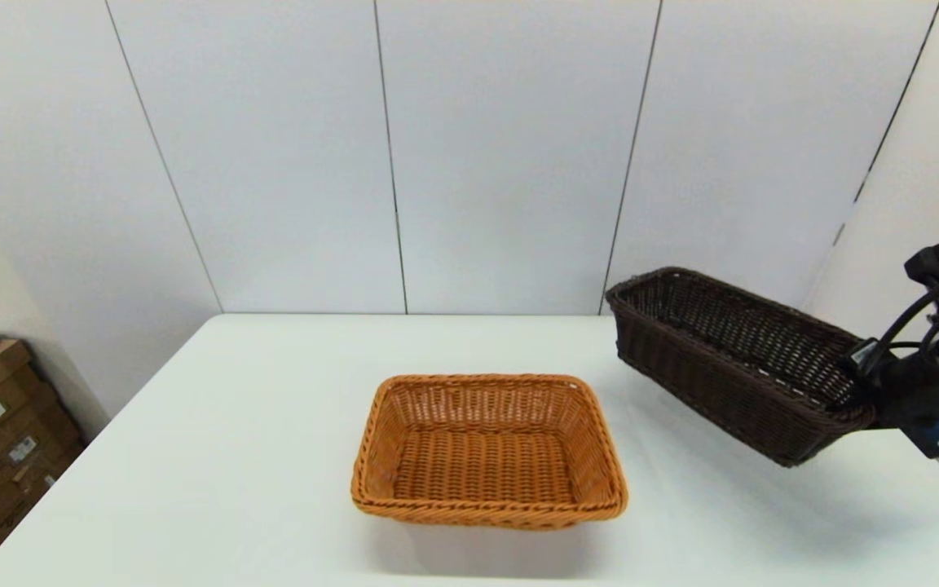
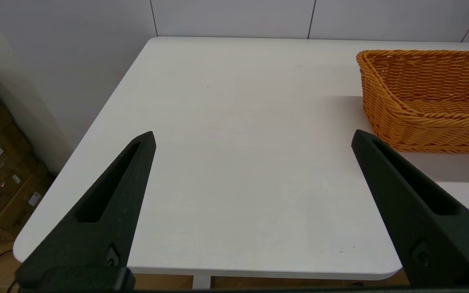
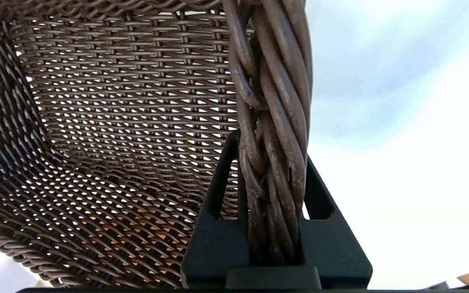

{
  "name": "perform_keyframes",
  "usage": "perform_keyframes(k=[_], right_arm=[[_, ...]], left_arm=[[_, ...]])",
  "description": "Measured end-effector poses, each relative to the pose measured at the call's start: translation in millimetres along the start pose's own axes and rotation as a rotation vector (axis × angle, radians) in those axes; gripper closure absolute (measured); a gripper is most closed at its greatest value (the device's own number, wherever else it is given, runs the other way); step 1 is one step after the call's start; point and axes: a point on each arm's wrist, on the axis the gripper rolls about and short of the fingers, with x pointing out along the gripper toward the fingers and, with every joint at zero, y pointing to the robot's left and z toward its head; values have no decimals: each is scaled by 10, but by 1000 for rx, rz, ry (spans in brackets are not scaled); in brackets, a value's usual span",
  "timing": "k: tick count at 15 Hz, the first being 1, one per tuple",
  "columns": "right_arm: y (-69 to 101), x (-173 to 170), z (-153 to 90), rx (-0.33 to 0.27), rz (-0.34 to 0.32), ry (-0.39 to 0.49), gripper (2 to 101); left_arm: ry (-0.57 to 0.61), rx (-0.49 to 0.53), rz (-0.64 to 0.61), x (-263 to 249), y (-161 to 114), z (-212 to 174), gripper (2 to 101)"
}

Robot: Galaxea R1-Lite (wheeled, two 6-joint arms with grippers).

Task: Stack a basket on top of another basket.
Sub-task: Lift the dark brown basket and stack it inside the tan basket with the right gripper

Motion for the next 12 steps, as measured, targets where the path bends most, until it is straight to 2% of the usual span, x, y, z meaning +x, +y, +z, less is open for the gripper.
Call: perform_keyframes(k=[3, 5, 8, 12], right_arm=[[57, -180, -126, -31, 74, 60, 861], [160, -233, -280, -85, 117, 101, 861], [325, -255, -573, -178, 147, 158, 862], [497, -352, -832, -288, 203, 189, 862]], left_arm=[[0, 0, 0, 0, 0, 0, 54], [0, 1, 0, 0, 0, 0, 54], [0, 0, 0, 0, 0, 0, 54], [0, 0, 0, 0, 0, 0, 54]])
